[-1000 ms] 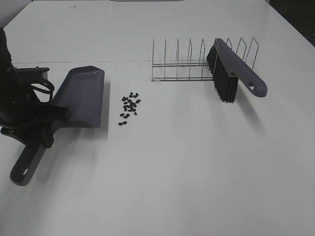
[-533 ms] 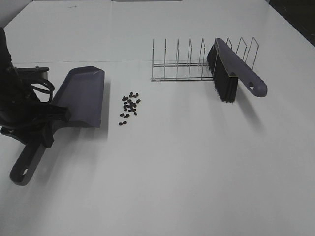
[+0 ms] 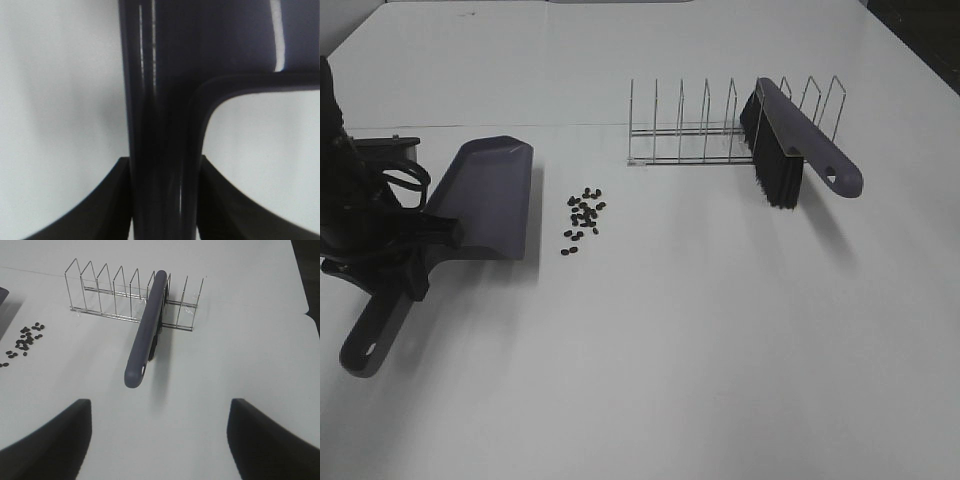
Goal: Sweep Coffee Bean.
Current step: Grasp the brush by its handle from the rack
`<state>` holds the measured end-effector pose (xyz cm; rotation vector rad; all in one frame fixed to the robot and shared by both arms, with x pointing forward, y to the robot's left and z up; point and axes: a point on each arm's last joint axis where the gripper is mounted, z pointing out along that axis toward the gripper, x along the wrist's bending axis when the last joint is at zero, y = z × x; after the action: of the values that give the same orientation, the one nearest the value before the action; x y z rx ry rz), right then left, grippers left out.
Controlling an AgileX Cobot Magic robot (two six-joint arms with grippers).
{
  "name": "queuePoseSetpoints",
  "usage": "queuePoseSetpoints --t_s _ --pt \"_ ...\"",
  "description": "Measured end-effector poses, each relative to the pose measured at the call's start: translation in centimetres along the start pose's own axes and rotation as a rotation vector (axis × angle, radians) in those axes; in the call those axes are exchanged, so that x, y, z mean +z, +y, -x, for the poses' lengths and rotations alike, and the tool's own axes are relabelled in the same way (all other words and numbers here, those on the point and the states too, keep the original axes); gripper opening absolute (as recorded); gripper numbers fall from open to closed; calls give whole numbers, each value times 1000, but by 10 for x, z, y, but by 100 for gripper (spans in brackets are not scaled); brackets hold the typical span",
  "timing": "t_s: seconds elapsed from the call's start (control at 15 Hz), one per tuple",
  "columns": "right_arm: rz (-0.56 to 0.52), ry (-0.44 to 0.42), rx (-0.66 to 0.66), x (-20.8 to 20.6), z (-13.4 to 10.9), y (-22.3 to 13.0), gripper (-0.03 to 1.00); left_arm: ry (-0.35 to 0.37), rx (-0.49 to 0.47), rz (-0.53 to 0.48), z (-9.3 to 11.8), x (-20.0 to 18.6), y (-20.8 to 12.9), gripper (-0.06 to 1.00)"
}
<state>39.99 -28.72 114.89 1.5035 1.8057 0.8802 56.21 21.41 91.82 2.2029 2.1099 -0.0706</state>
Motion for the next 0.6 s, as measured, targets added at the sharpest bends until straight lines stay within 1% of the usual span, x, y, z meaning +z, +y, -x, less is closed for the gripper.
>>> queuePoseSetpoints --t_s 0.07,0.27,0.33,0.53,0.6 --pt "-15 2 0 6 2 10 67 0 0 0 0 0 0 35" --pt "-131 38 31 48 9 62 67 0 0 0 0 0 0 35" --pt "-228 73 54 79 12 86 67 1 1 0 0 0 0 35" --pt "-293 92 78 122 16 112 67 3 3 0 0 0 0 35" --pt "-320 94 71 138 14 117 67 4 3 0 0 0 0 35"
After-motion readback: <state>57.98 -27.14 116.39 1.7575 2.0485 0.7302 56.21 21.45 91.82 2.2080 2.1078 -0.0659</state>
